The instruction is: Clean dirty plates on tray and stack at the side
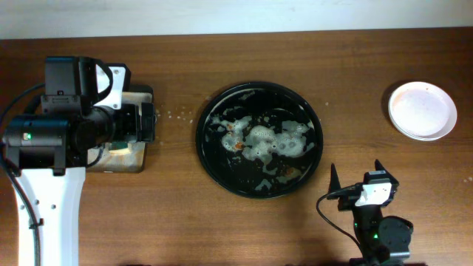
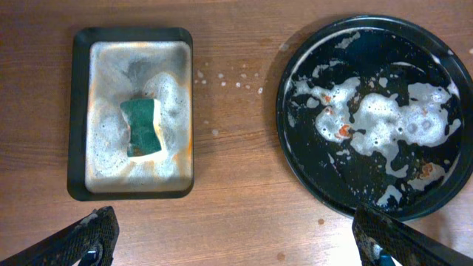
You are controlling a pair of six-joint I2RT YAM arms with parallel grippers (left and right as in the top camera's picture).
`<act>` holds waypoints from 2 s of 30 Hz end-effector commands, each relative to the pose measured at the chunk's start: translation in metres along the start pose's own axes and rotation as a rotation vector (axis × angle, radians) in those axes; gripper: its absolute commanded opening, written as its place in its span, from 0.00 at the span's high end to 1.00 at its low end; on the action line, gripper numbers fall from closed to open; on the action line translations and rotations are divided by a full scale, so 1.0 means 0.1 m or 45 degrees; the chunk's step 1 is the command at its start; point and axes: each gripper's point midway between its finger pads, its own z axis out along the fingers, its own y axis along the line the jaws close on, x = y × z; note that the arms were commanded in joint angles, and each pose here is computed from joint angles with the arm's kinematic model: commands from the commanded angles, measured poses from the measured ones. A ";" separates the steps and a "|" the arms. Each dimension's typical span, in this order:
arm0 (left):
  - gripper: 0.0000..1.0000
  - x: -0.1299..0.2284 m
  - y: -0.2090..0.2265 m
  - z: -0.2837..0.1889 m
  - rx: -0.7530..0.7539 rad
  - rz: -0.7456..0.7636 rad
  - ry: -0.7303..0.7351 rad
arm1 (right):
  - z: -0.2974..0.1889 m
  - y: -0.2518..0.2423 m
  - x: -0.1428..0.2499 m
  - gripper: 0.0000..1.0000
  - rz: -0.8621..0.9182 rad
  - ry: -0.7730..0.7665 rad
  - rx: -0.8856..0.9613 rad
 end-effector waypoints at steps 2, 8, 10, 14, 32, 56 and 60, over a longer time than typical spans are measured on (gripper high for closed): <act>0.01 -0.01 -0.03 0.01 0.016 -0.008 0.000 | 0.02 -0.01 0.06 0.01 -0.007 -0.012 0.005; 0.01 -0.01 -0.03 0.01 0.016 -0.008 0.000 | 0.02 -0.01 0.07 0.01 -0.008 -0.011 0.005; 0.01 -0.01 -0.03 0.01 0.016 -0.008 0.000 | 0.02 -0.01 0.07 0.01 -0.008 -0.011 0.005; 0.01 -0.01 -0.03 0.01 0.016 -0.008 0.000 | 0.02 -0.01 0.07 0.01 -0.007 -0.011 0.005; 0.01 -0.02 0.29 -0.51 -0.256 -0.004 -0.300 | 0.02 -0.01 0.07 0.01 -0.007 -0.011 0.005; 0.01 1.15 0.45 -0.22 -0.387 0.033 -1.109 | 0.02 -0.01 0.07 0.01 -0.007 -0.011 0.005; 0.01 1.19 0.45 0.00 -0.370 0.041 -1.128 | 0.02 -0.01 0.07 0.01 -0.008 -0.011 0.005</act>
